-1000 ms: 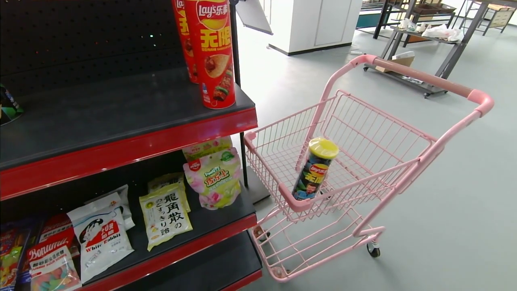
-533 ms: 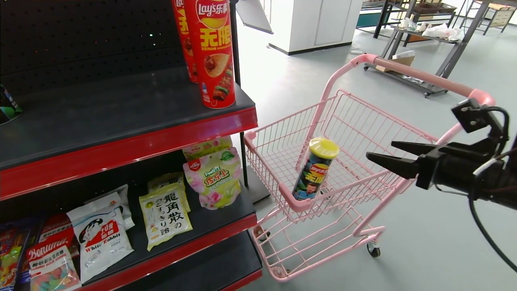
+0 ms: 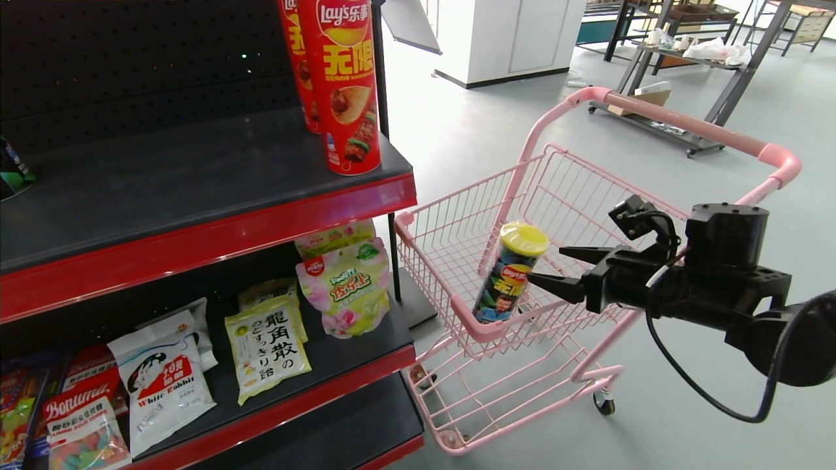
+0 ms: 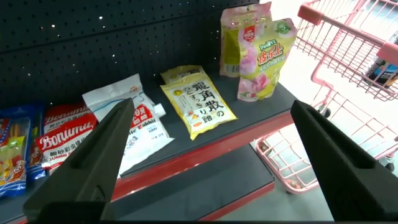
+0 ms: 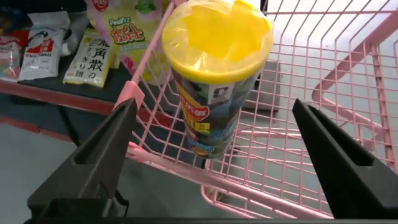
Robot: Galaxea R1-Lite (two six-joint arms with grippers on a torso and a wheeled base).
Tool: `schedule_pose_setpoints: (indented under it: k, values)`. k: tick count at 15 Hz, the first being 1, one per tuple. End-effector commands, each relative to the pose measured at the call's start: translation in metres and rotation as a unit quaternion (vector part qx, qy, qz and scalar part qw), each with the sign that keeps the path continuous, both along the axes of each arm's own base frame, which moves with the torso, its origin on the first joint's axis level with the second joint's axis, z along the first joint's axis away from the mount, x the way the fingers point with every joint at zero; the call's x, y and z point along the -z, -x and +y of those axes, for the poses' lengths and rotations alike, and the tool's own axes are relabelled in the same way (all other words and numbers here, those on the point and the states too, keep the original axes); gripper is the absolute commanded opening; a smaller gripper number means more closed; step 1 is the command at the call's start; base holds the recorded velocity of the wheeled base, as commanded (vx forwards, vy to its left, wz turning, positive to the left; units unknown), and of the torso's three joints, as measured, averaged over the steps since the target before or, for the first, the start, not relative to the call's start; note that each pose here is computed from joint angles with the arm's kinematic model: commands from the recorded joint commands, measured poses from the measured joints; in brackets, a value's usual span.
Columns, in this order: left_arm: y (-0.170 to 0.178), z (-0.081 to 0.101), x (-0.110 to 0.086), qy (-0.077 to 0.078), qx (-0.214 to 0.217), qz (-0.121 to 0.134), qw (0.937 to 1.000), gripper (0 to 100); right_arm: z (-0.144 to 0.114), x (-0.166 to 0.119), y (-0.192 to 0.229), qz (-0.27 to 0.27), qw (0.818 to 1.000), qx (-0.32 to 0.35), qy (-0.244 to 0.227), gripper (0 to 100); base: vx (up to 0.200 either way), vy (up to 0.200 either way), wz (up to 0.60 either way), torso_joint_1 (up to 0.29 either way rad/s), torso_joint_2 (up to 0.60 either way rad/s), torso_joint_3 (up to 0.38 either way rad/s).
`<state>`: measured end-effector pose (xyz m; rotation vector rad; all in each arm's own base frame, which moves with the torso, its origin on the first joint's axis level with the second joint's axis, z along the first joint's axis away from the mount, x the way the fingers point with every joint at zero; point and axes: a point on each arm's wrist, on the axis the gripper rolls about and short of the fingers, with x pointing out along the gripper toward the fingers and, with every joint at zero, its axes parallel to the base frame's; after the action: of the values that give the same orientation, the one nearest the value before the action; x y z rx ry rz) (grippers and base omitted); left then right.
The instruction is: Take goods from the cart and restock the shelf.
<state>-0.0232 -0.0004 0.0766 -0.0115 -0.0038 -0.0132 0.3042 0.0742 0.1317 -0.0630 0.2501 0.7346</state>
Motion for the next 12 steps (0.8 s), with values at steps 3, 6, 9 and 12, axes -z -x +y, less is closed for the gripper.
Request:
schedule_pose_setpoints:
  k: [3, 6, 9, 12]
  values:
    - [0.0, 0.0, 0.0, 0.0, 0.0, 0.0, 1.0, 100, 0.009, 0.018, -0.017, 0.023, 1.0, -0.011, 0.002, 100, 0.0, 0.0, 0.0, 0.0, 0.0, 0.0]
    - [0.0, 0.0, 0.0, 0.0, -0.001, 0.0, 1.0, 100, 0.013, 0.021, -0.025, 0.022, 0.999, -0.028, -0.003, 100, 0.0, 0.0, 0.0, 0.0, 0.0, 0.0]
    - [0.0, 0.0, 0.0, 0.0, 0.0, 0.0, 1.0, 100, 0.016, 0.027, -0.043, 0.02, 0.999, -0.036, -0.007, 100, 0.0, 0.0, 0.0, 0.0, 0.0, 0.0]
    - [0.0, 0.0, 0.0, 0.0, -0.001, 0.0, 1.0, 100, 0.019, 0.029, -0.057, 0.013, 0.998, -0.066, -0.018, 100, 0.0, 0.0, 0.0, 0.0, 0.0, 0.0]
